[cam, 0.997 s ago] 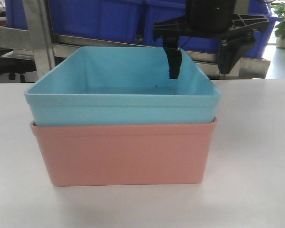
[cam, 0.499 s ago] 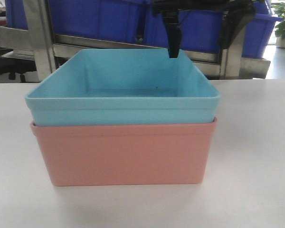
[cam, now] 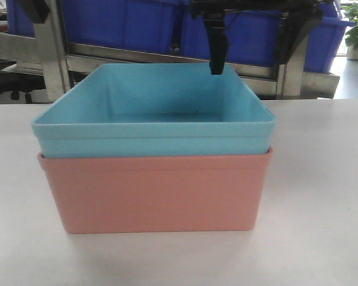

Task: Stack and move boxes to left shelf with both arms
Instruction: 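Lower both grippers onto the stacked bins' rims and close them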

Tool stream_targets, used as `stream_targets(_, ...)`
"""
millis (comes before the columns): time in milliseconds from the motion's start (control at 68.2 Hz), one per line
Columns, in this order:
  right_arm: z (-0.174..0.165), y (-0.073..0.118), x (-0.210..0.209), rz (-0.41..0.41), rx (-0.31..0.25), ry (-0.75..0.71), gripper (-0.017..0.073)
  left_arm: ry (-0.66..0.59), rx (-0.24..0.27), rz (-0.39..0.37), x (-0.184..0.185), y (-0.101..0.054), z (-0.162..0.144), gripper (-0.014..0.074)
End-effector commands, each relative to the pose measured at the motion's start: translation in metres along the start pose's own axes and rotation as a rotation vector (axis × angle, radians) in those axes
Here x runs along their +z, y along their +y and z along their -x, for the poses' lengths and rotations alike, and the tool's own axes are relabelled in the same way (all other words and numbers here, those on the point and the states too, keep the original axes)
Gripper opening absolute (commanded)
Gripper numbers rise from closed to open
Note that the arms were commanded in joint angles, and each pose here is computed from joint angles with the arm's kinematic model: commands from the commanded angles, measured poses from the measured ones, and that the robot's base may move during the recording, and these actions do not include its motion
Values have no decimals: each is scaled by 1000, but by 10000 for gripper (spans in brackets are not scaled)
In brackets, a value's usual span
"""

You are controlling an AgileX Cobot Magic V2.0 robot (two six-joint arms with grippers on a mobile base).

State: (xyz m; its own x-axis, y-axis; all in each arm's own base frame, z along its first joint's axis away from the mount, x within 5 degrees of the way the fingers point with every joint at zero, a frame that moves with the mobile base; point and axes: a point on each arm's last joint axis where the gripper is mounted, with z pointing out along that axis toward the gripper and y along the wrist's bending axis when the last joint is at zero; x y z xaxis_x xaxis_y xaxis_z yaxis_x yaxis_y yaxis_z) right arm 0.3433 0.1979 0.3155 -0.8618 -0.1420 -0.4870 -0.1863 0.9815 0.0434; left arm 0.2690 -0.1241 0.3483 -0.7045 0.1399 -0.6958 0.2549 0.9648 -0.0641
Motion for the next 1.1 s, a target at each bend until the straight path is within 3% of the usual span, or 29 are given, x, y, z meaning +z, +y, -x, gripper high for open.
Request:
stream_targets(0, 12, -6, -35, 67, -3, -102, 606, -59, -35, -45, 4, -10, 24, 483)
stream_targets(161, 16, -21, -33, 52, 31, -100, 606, 9, -37, -33, 36, -15, 33, 483)
stream_targets(220, 18, -25, -32, 48, 39, -111, 606, 31, -65, -27, 47, -15, 35, 483)
stream_targets(293, 20, -27, -32, 51, 44, -130, 606, 52, -90, -17, 59, -14, 35, 483)
stream_targets(396, 23, -26, -31, 60, 45, -156, 606, 80, -84, -7, 74, -15, 32, 483)
stream_targets(601, 23, -24, -9, 51, 39, -125, 606, 138, -77, 7, 102, -16, 24, 482)
stream_targets(1085, 15, -18, 58, 17, -16, 0, 604, 215, -123, 23, 146, -14, 8, 482)
